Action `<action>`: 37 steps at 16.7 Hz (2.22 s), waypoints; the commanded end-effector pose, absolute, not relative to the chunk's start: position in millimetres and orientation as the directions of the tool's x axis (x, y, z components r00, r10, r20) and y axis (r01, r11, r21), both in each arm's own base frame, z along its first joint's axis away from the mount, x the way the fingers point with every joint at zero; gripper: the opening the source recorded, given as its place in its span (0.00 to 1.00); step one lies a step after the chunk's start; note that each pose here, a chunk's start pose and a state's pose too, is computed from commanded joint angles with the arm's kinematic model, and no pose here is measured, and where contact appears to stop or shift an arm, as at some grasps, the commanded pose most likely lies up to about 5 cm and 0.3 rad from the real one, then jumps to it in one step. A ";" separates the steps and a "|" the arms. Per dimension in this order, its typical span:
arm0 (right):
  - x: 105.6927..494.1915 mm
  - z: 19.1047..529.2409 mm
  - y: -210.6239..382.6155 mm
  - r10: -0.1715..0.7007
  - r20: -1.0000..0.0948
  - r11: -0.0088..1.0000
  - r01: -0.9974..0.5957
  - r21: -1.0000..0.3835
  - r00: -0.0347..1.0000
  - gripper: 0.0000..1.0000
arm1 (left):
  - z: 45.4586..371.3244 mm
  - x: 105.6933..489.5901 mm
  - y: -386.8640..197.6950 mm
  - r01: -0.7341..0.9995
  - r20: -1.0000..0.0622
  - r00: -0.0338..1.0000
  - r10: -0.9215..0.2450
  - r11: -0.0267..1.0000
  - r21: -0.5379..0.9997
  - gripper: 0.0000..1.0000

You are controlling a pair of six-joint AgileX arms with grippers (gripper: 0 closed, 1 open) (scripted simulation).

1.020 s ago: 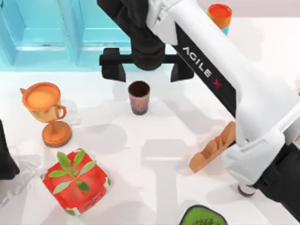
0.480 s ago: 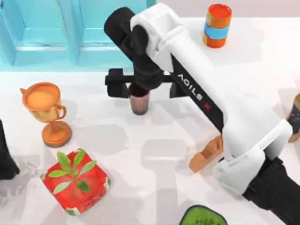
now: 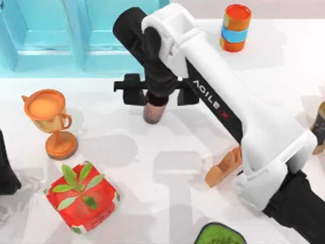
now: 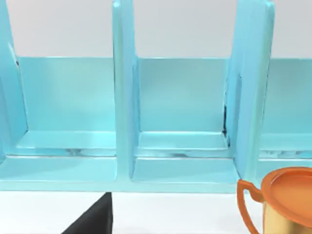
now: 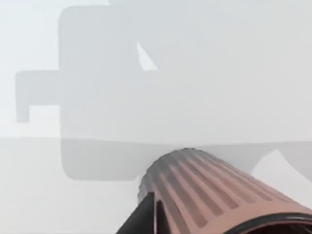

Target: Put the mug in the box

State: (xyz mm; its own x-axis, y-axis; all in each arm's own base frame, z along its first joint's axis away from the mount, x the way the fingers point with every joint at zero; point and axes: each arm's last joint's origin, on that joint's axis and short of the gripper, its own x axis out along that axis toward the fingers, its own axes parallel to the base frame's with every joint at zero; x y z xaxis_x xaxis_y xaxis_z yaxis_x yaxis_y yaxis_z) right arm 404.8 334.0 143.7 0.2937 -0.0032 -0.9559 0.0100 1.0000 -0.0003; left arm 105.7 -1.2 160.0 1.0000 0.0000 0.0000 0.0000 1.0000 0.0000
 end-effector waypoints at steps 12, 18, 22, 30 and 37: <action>404.8 143.7 334.0 -0.003 -0.956 1.000 0.010 0.000 0.294 0.00 | 160.0 105.7 -1.2 0.000 0.000 1.000 0.000 1.000 0.000 1.00; 403.9 147.8 334.8 0.005 -0.955 1.000 0.000 0.005 0.296 0.00 | 160.0 105.7 -1.2 0.000 0.000 1.000 0.000 1.000 0.000 1.00; 415.3 195.0 315.0 0.064 -0.948 0.996 -0.077 0.042 0.311 0.00 | 160.0 105.7 -1.2 0.000 0.000 1.000 0.000 1.000 0.000 1.00; 451.6 335.0 93.3 0.064 -0.915 0.997 -0.062 0.042 0.398 0.00 | 160.0 105.7 -1.2 0.000 0.000 1.000 0.000 1.000 0.000 1.00; 358.9 327.6 -89.9 -0.037 -0.956 0.999 0.014 -0.035 0.290 0.00 | 160.0 105.7 -1.2 0.000 0.000 1.000 0.000 1.000 0.000 1.00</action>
